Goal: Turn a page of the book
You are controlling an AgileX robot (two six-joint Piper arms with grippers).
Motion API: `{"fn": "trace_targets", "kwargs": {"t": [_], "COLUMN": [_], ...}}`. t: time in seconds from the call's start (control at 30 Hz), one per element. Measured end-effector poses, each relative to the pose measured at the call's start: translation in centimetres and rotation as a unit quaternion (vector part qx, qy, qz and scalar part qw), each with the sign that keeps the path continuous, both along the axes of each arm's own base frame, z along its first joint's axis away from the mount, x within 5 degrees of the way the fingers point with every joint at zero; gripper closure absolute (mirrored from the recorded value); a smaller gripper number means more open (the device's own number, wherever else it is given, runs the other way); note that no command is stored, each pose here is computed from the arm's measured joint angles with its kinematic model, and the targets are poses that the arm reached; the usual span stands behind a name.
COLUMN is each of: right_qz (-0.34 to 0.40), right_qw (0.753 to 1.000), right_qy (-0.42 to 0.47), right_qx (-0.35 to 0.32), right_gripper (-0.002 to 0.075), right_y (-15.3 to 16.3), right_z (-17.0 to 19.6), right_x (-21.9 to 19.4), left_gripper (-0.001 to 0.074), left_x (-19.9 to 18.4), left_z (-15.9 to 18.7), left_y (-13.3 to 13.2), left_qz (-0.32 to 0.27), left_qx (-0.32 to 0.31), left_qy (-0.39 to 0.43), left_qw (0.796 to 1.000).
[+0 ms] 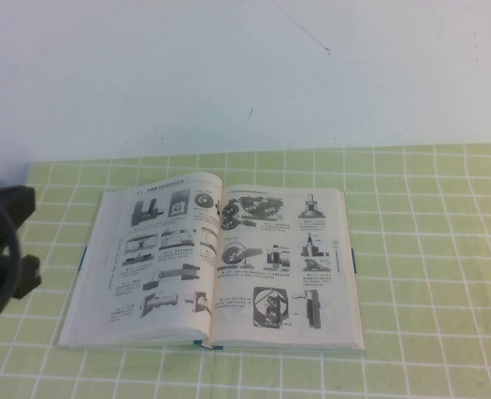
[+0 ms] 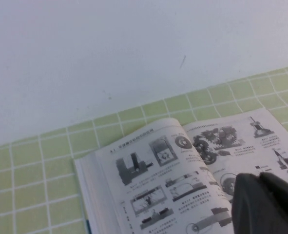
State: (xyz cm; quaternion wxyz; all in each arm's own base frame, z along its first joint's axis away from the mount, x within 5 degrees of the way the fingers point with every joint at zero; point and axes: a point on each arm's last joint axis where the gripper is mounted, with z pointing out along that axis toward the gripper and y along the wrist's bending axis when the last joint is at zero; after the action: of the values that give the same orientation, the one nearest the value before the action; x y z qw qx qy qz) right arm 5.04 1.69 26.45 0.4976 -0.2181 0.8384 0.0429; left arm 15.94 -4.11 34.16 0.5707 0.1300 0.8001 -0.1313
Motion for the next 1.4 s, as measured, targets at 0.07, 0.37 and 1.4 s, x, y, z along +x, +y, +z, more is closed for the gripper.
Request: {"fn": "trace_targets", "kwargs": {"t": [0.07,0.37,1.4], "right_qz": [0.000,0.000,0.000], "right_qw": [1.000,1.000,1.000], "right_qy": [0.001,0.021,0.023], "right_qx": [0.000,-0.005,-0.005], "right_gripper": [0.0727,0.0727,0.0728], "right_y": [0.0,0.0,0.0], "right_z": [0.0,-0.5,-0.5], "right_x": [0.0,-0.2,-0.2], "left_gripper": [0.0738,0.0738,0.0738], "left_x": [-1.2,-4.3,-8.8], "left_z": [0.7,1.8,-5.8], "left_y": [0.3,0.6,2.1], "left_qz": [0.006,-0.002,0.049], "left_qx": [0.011,0.023,0.076], "left_qy": [-0.021,-0.058,-0.120], "left_qw": [1.000,0.998,0.989]}}
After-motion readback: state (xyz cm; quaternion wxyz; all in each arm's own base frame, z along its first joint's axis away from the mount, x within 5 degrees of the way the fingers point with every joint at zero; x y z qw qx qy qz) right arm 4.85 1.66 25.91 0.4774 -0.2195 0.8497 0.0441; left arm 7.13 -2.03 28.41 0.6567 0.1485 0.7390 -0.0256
